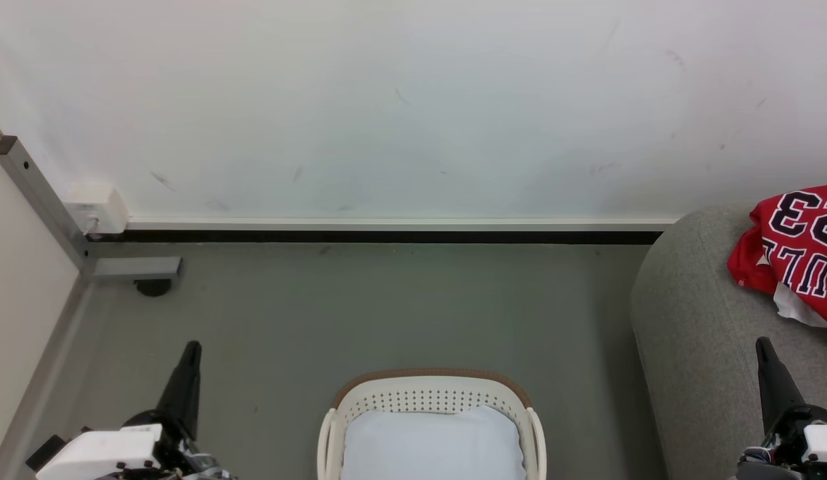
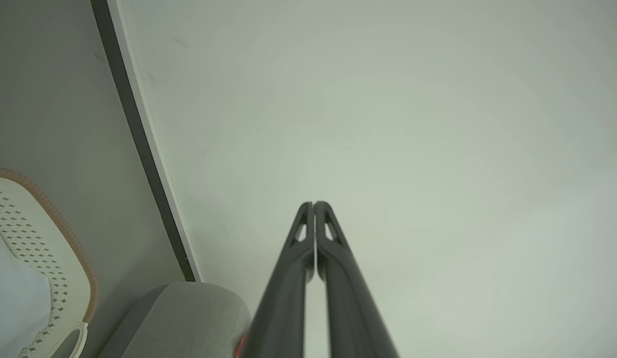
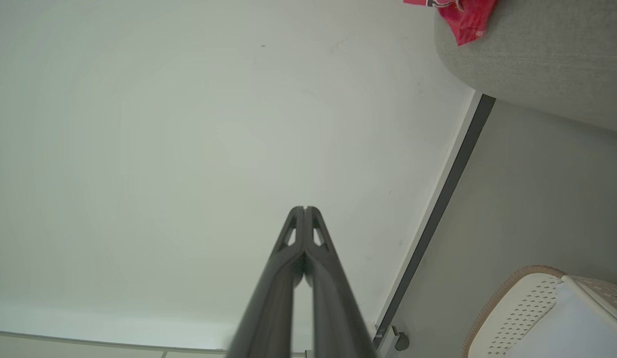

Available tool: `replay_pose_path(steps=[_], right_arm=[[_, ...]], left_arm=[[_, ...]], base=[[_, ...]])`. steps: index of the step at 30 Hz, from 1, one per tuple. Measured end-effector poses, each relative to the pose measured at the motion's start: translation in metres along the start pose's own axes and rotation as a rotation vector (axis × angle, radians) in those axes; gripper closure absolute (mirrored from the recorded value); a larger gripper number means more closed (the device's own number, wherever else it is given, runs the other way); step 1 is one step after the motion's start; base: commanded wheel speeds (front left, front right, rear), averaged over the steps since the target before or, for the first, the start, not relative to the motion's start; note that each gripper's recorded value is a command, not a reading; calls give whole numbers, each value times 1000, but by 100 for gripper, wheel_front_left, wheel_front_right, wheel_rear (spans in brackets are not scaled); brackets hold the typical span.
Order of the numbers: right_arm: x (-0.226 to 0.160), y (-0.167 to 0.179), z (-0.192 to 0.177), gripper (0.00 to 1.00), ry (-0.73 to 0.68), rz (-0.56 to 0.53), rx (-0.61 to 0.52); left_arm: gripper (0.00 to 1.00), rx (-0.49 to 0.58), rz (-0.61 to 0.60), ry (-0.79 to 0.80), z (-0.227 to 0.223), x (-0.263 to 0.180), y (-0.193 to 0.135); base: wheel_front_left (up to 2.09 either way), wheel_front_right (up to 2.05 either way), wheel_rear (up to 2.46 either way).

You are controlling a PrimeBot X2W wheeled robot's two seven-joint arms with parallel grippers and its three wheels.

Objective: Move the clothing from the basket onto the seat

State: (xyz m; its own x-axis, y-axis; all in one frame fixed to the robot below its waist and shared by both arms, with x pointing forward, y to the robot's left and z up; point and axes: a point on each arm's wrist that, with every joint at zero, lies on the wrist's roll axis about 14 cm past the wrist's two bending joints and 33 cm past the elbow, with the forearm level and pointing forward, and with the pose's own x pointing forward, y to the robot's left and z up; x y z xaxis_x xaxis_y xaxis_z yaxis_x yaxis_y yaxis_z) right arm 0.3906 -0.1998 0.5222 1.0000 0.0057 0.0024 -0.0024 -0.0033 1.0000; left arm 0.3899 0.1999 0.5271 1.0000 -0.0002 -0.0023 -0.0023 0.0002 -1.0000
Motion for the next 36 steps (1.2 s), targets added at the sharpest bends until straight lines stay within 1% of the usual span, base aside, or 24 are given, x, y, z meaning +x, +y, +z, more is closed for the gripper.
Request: replay_pose_path(steps=[36], right_arm=[[0, 1, 0, 100, -2, -3, 2]], left_arm=[[100, 0, 0, 0, 0, 0, 0]], base=[[0, 0, 0]])
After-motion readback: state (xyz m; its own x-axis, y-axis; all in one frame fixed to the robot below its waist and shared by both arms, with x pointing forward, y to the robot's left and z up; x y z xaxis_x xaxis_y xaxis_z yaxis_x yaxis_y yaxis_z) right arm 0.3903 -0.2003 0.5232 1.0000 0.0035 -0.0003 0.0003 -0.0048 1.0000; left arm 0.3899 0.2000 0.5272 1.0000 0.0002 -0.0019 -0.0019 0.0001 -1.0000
